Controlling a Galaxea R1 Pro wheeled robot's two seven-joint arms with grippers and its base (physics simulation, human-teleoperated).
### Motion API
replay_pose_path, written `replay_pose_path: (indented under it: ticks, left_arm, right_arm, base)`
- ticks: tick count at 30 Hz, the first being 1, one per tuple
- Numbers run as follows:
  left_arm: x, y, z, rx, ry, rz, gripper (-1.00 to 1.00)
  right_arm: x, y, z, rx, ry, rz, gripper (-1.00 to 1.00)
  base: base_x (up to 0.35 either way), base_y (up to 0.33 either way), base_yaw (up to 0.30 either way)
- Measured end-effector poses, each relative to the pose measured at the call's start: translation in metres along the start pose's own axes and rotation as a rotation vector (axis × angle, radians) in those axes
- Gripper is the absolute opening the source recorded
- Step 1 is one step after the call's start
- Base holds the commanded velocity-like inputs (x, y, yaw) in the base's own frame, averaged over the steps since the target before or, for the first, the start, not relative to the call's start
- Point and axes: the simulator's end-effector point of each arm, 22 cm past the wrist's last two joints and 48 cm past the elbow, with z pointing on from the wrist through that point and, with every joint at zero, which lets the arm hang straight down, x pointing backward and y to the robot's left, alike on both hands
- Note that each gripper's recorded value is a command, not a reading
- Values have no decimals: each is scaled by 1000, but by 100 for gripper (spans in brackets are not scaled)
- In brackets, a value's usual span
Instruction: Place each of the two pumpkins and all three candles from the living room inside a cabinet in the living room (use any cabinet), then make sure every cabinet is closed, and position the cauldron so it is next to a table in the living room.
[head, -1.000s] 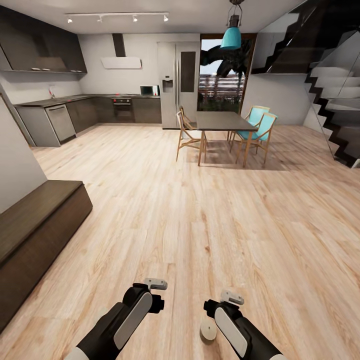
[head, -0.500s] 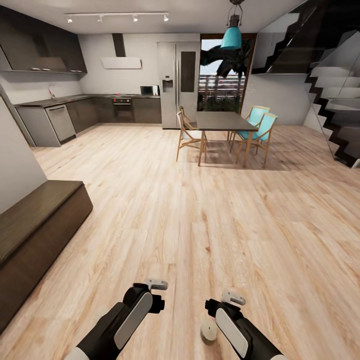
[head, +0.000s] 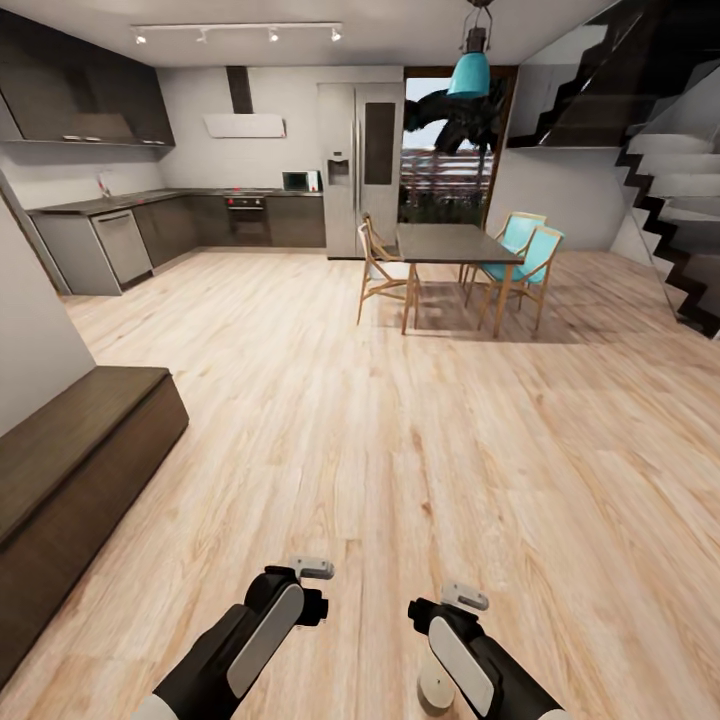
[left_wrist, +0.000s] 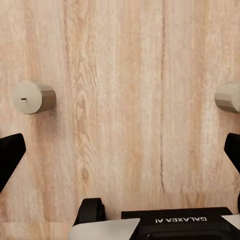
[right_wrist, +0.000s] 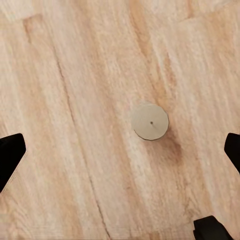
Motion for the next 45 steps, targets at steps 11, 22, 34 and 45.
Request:
replay_pose_path:
  ticks: [11,22,34,45]
  left_arm:
    - [0,0,0,-6,-2,5,100]
    - [0,1,0,-8,-1,5,100]
    - [0,1,0,-9,-1,6,100]
    - [-4,1,-1,-2,-14,-6,100]
  right_arm:
    - [0,0,0,0,1,1,100]
    - [3,-7,4,17,-6,13,100]
    - [3,-7,4,18,-9,17,100]
    - [23,-26,14,64,33,3,100]
  base:
    - [272,10,0]
    - [155,-31,0]
    - [67,-26,0]
    - [10,0,0]
